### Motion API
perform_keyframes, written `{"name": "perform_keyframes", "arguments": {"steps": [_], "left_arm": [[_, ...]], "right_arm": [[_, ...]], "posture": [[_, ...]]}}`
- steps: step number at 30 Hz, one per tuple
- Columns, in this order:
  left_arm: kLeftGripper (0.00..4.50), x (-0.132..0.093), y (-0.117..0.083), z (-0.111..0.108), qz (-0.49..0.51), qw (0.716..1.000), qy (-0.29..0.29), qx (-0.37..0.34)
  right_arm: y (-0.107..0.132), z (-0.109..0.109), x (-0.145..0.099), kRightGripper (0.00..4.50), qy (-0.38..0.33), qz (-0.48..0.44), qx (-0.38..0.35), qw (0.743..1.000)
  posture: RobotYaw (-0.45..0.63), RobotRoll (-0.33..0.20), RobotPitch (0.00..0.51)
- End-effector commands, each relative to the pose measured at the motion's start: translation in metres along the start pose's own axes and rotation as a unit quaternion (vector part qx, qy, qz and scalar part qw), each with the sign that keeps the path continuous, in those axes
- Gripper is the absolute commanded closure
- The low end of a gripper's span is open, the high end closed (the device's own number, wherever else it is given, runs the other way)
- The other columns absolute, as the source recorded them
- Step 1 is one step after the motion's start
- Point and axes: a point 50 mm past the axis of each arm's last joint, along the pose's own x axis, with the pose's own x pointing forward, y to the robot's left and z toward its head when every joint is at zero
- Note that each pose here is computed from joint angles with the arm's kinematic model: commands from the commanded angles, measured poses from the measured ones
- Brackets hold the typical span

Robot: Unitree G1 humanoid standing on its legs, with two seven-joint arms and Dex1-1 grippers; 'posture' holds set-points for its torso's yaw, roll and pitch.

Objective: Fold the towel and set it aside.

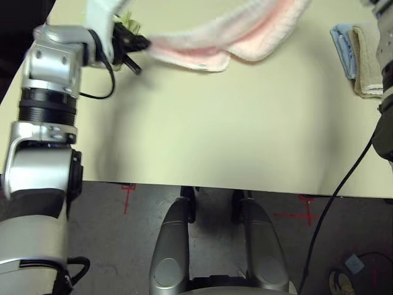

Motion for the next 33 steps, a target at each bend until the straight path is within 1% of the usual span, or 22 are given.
{"name": "perform_keyframes", "arguments": {"steps": [1, 4, 7, 10, 13, 15, 17, 18, 19, 20, 22, 24, 25, 26, 27, 28, 29, 30, 31, 32, 33], "left_arm": [[4.46, -0.003, 0.009, -0.015, 0.026, 0.999, -0.004, -0.045], [4.46, -0.003, 0.005, -0.02, -0.015, 0.997, -0.002, -0.075], [4.46, -0.005, 0.003, -0.022, -0.072, 0.993, 0.01, -0.093], [4.46, -0.01, 0.003, -0.025, -0.117, 0.987, 0.028, -0.109], [4.46, -0.012, 0.001, -0.026, -0.153, 0.98, 0.045, -0.12], [4.46, -0.011, -0.001, -0.028, -0.168, 0.976, 0.056, -0.126], [4.46, -0.009, -0.001, -0.03, -0.163, 0.976, 0.061, -0.129], [4.46, -0.005, 0.0, -0.031, -0.138, 0.981, 0.063, -0.12], [4.46, -0.001, 0.002, -0.031, -0.098, 0.988, 0.059, -0.103], [4.46, 0.005, 0.006, -0.027, -0.034, 0.995, 0.044, -0.077], [4.46, 0.011, 0.015, -0.012, 0.093, 0.996, -0.007, -0.017], [4.46, 0.008, 0.025, 0.025, 0.178, 0.978, -0.107, 0.0], [4.46, 0.003, 0.029, 0.052, 0.199, 0.963, -0.181, -0.003], [4.46, -0.005, 0.033, 0.073, 0.215, 0.947, -0.238, -0.007], [4.46, -0.012, 0.037, 0.087, 0.232, 0.934, -0.27, -0.011], [4.46, -0.018, 0.04, 0.096, 0.238, 0.925, -0.296, -0.024], [4.46, -0.022, 0.042, 0.1, 0.231, 0.919, -0.319, -0.035], [4.46, -0.019, 0.039, 0.095, 0.202, 0.929, -0.309, -0.031], [4.46, -0.012, 0.035, 0.081, 0.159, 0.947, -0.277, -0.026], [4.46, -0.007, 0.03, 0.065, 0.119, 0.964, -0.237, -0.021], [4.46, -0.001, 0.025, 0.046, 0.076, 0.98, -0.184, -0.019]], "right_arm": [[-0.009, 0.007, -0.028, 4.5, 0.01, 0.034, 0.079, 0.996], [-0.017, 0.009, -0.046, 4.5, 0.035, 0.025, 0.112, 0.993], [-0.02, 0.014, -0.055, 4.5, 0.062, 0.034, 0.129, 0.989], [-0.023, 0.017, -0.059, 4.5, 0.097, 0.044, 0.128, 0.986], [-0.023, 0.015, -0.058, 4.5, 0.142, 0.053, 0.101, 0.983], [-0.022, 0.01, -0.055, 4.5, 0.175, 0.056, 0.065, 0.981], [-0.022, 0.007, -0.049, 4.5, 0.184, 0.049, 0.037, 0.981], [-0.023, 0.004, -0.044, 4.5, 0.184, 0.033, 0.001, 0.982], [-0.025, 0.003, -0.038, 4.5, 0.177, 0.004, -0.039, 0.983], [-0.027, 0.006, -0.03, 4.5, 0.151, -0.036, -0.09, 0.984], [-0.029, 0.023, -0.018, 4.5, 0.076, -0.115, -0.164, 0.977], [-0.028, 0.062, -0.013, 4.5, -0.051, -0.19, -0.21, 0.958], [-0.027, 0.084, -0.015, 4.5, -0.117, -0.218, -0.22, 0.944], [-0.025, 0.1, -0.018, 4.5, -0.165, -0.235, -0.222, 0.932], [-0.025, 0.11, -0.022, 4.5, -0.197, -0.248, -0.222, 0.922], [-0.027, 0.115, -0.025, 4.5, -0.212, -0.257, -0.218, 0.918], [-0.027, 0.113, -0.026, 4.5, -0.213, -0.246, -0.213, 0.921], [-0.027, 0.105, -0.025, 4.5, -0.201, -0.218, -0.206, 0.933], [-0.027, 0.092, -0.023, 4.5, -0.176, -0.179, -0.191, 0.949], [-0.025, 0.079, -0.021, 4.5, -0.149, -0.139, -0.184, 0.962], [-0.024, 0.067, -0.02, 4.5, -0.117, -0.103, -0.183, 0.971]], "posture": [[0.03, 0.0, 0.437], [0.02, 0.0, 0.445], [0.02, 0.0, 0.446], [0.02, 0.0, 0.447], [0.02, 0.0, 0.448], [0.02, 0.0, 0.45], [0.02, 0.0, 0.45], [0.01, 0.0, 0.452], [0.01, 0.0, 0.452], [0.01, 0.0, 0.453], [0.01, 0.0, 0.455], [0.01, 0.0, 0.457], [0.01, 0.0, 0.456], [-0.01, 0.0, 0.454], [-0.01, 0.0, 0.454], [-0.01, 0.0, 0.455], [-0.01, 0.0, 0.454], [-0.01, 0.0, 0.454], [-0.01, 0.0, 0.454], [-0.01, 0.0, 0.455], [0.0, 0.0, 0.455]]}}
